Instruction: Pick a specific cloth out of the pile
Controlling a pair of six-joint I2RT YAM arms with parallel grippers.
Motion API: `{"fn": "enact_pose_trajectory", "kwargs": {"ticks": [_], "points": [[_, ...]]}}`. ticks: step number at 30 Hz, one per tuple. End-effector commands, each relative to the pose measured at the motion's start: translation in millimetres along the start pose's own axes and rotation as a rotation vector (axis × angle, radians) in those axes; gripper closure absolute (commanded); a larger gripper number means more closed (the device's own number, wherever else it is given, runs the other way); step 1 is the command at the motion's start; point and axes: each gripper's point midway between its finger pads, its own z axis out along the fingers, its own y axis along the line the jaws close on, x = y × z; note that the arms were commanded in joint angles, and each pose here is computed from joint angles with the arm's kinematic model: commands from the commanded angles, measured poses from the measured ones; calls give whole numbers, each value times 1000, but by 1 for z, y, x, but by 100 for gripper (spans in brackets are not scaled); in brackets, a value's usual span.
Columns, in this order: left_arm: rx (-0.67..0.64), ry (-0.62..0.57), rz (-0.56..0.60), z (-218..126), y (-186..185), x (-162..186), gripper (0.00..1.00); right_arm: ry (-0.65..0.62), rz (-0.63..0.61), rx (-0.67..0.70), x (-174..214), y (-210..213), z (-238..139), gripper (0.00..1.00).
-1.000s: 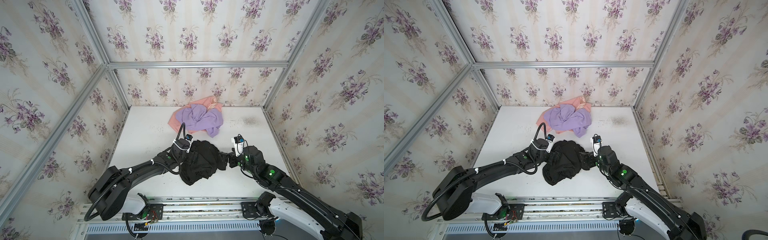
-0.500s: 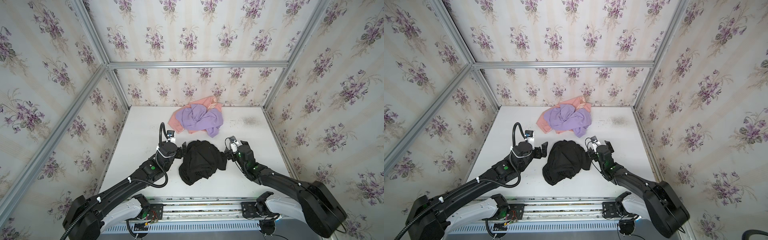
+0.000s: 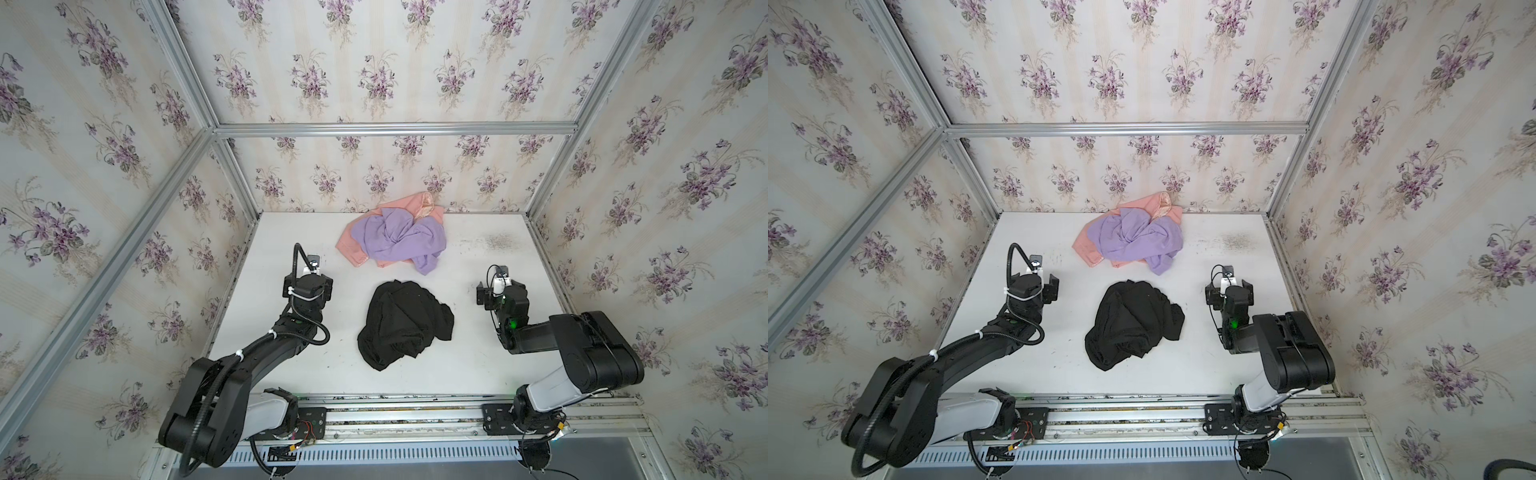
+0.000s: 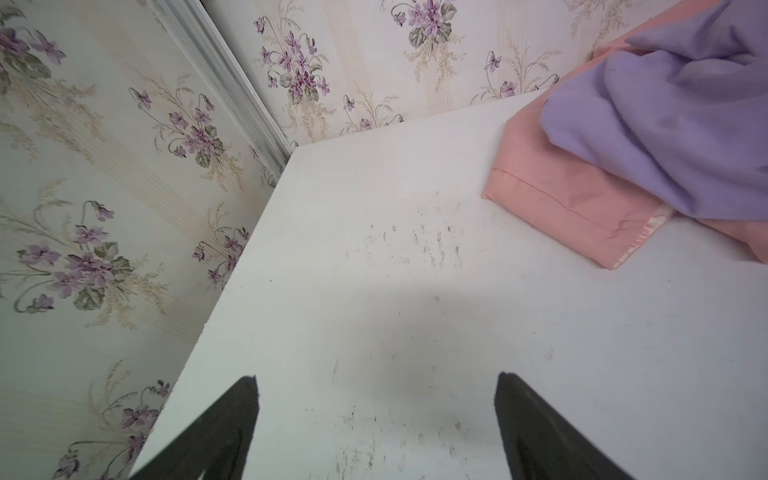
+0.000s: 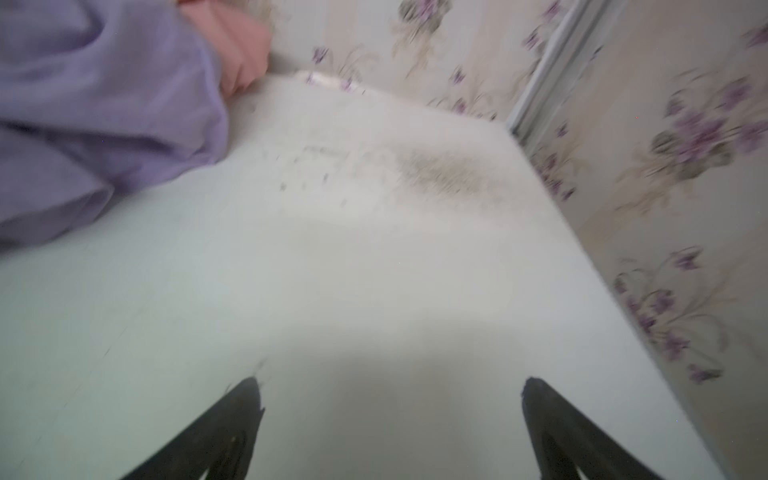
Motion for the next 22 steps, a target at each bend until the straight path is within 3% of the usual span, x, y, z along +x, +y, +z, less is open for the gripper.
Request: {"fn": "enact_pose_trajectory", "kwargs": {"ticks": [1,2,5,8,10,12,14,22], "points": [[103,-169,-130,4,3,-25,10,-87,72,-13,-36,0,10,0],[112,-164,-183,5,10,-19,10,-43,89,8,-29,-5,8,0],[144,-276,-293,-1,25,-7,7,-90,67,-30,-33,3,7,0],[164,-191,-276,7,21,-4,0,-102,45,-73,-35,10,8,0],[158,-244,-278,4,22,-8,0,-70,46,-78,-32,11,8,0],[168,-191,-272,8,20,-5,0,-77,44,-86,-36,13,13,0],[165,-217,-271,7,20,-7,0,-12,59,-122,-26,15,18,0],[172,-208,-269,6,19,-7,0,-49,64,-110,-30,12,13,0]]}}
